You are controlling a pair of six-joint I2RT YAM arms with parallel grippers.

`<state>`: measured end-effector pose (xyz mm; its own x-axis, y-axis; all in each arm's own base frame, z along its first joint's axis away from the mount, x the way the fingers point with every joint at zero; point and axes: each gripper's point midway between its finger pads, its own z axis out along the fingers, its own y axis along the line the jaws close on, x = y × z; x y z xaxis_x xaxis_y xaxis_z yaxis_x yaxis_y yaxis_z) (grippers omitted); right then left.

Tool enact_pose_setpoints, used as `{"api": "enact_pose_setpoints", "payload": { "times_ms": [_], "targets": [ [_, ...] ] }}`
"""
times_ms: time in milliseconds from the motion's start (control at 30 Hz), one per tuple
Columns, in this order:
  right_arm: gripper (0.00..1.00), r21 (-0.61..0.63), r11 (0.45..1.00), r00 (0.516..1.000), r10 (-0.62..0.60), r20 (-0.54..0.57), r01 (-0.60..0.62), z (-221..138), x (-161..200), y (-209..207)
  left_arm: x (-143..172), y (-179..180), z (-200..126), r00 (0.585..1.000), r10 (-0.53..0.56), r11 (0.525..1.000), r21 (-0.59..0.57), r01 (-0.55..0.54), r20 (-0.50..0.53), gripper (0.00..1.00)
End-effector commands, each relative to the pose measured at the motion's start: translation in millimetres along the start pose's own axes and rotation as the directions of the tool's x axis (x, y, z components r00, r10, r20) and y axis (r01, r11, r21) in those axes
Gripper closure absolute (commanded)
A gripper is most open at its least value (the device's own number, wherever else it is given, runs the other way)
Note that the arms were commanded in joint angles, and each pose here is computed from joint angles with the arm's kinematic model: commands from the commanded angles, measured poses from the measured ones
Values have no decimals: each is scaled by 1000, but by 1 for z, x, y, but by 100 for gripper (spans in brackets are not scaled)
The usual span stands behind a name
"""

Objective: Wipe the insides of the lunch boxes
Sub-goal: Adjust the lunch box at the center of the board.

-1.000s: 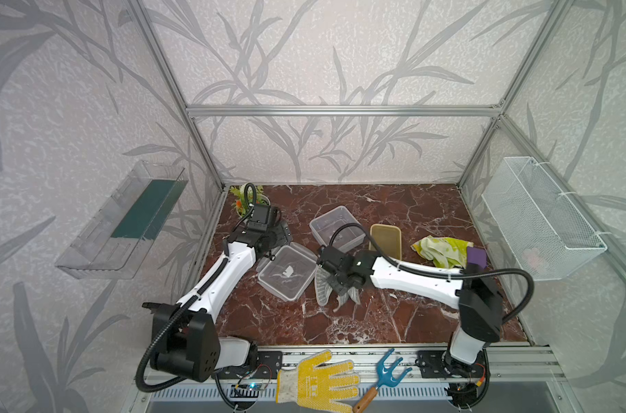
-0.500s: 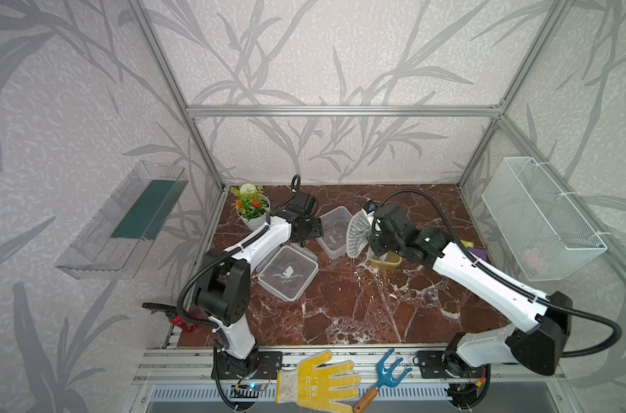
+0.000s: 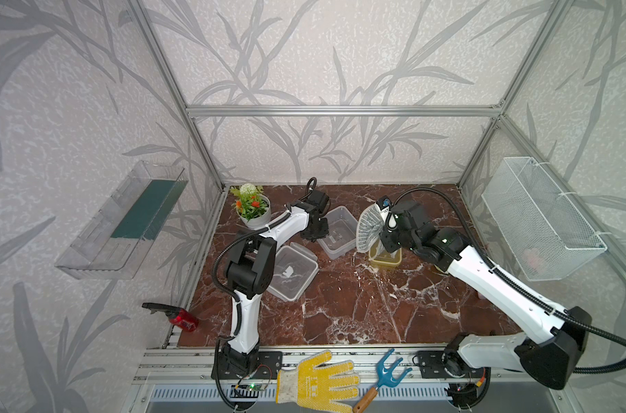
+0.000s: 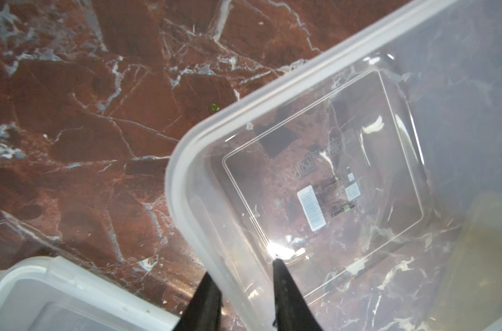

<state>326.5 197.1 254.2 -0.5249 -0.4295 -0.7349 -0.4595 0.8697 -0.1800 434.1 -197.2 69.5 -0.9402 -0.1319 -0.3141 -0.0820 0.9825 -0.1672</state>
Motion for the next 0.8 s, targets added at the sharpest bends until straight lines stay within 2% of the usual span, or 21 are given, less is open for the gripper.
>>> {"api": "enact_pose_setpoints", "payload": {
  "times_ms": [0, 167, 267, 500, 633, 767],
  "targets": [
    [100, -32, 999, 1000, -8, 19, 8, 7, -13, 5, 5, 5, -2, 999, 35, 998, -43, -36, -31, 73],
    [100, -101, 994, 999, 42, -7, -43, 22, -25, 21, 10, 6, -2, 996, 62, 997, -46, -65, -58, 85],
    [100, -143, 988, 997, 58, -44, -63, 34, -28, 31, 14, 4, -4, 994, 80, 996, -36, -83, -74, 88],
    [100, -185, 971, 982, 125, -141, -150, 57, -22, 61, 23, 6, -11, 991, 85, 996, -30, -89, -104, 88],
    [100, -240, 958, 977, 118, -176, -159, 74, -18, 90, 29, 3, -16, 990, 87, 996, -8, -88, -109, 88],
    [100, -269, 945, 959, 112, -259, -184, 103, 1, 105, 38, -2, -23, 989, 88, 996, 34, -84, -116, 88]
  ]
}}
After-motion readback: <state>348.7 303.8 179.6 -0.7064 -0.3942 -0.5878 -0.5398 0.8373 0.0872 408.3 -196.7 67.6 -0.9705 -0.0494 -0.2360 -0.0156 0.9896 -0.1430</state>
